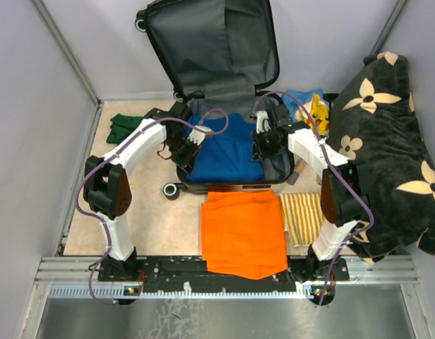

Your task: Pack the luggage

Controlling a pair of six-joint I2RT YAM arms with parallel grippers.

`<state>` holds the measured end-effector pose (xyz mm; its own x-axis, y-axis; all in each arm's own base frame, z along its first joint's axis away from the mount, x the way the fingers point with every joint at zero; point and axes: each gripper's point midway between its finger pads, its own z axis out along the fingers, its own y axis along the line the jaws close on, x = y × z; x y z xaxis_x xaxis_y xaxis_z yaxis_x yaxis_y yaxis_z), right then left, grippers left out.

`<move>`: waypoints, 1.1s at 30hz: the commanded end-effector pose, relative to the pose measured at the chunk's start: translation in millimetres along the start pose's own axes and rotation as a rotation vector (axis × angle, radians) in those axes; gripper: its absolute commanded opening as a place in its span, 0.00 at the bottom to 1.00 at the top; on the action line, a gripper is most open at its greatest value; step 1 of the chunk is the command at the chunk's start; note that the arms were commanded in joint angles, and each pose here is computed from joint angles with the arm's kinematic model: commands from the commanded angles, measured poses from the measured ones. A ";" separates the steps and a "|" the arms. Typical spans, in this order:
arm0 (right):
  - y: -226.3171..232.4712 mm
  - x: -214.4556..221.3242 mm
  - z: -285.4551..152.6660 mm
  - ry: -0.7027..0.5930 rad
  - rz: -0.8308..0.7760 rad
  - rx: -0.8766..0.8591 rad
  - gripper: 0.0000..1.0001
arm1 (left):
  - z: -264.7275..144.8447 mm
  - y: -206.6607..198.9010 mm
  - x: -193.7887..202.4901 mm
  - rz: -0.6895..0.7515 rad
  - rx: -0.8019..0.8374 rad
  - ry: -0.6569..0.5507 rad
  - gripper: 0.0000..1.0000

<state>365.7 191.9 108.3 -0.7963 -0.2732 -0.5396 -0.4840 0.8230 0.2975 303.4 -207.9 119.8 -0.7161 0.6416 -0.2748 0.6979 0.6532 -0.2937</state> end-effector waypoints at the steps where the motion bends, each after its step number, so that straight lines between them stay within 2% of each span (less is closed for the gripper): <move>1: 9.8 -13.9 1.7 -0.009 -0.051 -0.042 0.02 | -23.4 -31.4 27.1 -0.016 0.081 0.045 0.00; 4: 24.2 0.7 7.8 0.040 -0.058 -0.098 0.00 | -21.2 1.9 24.8 -0.049 -0.037 0.017 0.00; 6: 30.4 12.0 8.9 0.070 -0.078 -0.110 0.00 | -24.6 22.8 22.6 -0.101 -0.068 -0.007 0.11; 8: 32.6 18.1 4.8 0.083 -0.088 -0.116 0.04 | -31.8 37.6 16.2 -0.120 -0.093 -0.050 0.30; 11: 28.5 9.5 -10.2 0.067 -0.110 -0.086 0.24 | -56.7 33.6 -4.2 -0.022 -0.108 -0.181 0.58; 13: 28.8 -5.6 -26.4 0.025 -0.109 -0.094 0.45 | -77.5 25.7 -17.0 0.064 -0.123 -0.278 0.80; 15: 32.4 -22.2 -45.5 -0.032 -0.115 -0.111 0.65 | -95.3 12.0 -24.8 0.173 -0.107 -0.358 0.92; 17: 36.9 -34.1 -64.5 -0.080 -0.134 -0.116 0.77 | -109.9 -9.5 -26.8 0.281 -0.056 -0.421 0.99; 20: 43.7 -40.7 -91.1 -0.135 -0.163 -0.123 0.87 | -115.5 -36.9 -19.9 0.437 -0.020 -0.435 1.00; 24: 47.5 -35.3 -111.2 -0.155 -0.200 -0.133 0.91 | -97.1 -88.4 -6.9 0.649 0.080 -0.400 1.00; 28: 48.0 -25.0 -127.4 -0.158 -0.232 -0.126 0.92 | -58.6 -142.9 10.7 0.845 0.186 -0.331 0.95; 33: 44.9 -11.1 -138.5 -0.158 -0.252 -0.109 0.93 | 2.4 -182.3 34.4 1.059 0.180 -0.216 0.90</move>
<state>316.3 173.2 227.1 -0.6213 -0.3530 -0.6995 -0.6768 0.6916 0.2521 167.6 -284.0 185.9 0.0773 0.7569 -0.6489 0.9913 -0.1279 -0.0311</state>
